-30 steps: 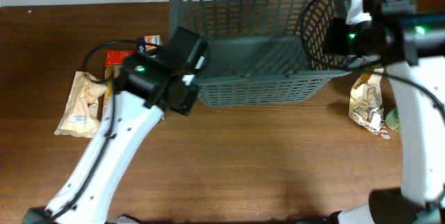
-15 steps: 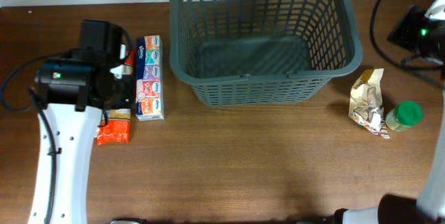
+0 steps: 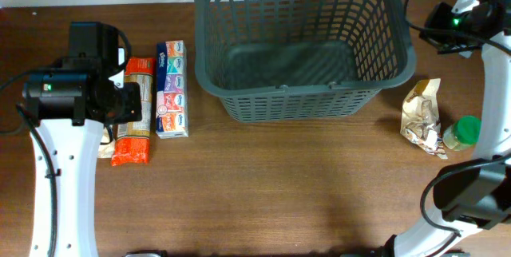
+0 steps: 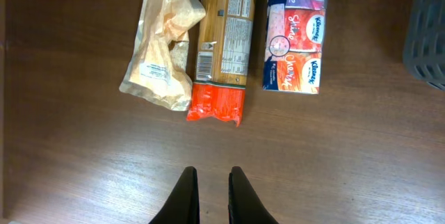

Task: Pack container

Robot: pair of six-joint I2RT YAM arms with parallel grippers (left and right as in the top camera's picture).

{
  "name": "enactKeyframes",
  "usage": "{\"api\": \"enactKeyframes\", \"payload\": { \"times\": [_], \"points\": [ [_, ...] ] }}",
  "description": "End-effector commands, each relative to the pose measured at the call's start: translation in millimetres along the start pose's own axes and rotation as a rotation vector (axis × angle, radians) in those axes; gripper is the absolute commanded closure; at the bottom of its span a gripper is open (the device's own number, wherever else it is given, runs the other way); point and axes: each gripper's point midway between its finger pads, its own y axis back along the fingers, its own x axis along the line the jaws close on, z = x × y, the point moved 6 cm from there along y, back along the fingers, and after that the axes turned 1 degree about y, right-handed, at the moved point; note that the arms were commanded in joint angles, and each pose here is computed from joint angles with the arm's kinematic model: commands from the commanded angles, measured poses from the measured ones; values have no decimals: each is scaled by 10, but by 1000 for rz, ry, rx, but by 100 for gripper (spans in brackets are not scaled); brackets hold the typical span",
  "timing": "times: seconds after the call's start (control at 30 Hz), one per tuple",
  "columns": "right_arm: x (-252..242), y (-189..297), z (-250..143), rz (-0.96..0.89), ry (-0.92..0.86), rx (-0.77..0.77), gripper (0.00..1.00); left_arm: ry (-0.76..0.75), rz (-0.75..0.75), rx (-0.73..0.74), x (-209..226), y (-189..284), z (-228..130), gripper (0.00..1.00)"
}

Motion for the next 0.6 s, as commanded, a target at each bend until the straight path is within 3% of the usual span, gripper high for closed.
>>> {"api": "enactKeyframes", "payload": {
  "times": [0.0,0.57],
  "points": [
    [225,-17,-48,138,90,29,96,20,-11,-12,15,40,-8,93],
    [699,-103,-197,198,212,48,96,14,-9,11,19,40,-52,93]
  ]
}}
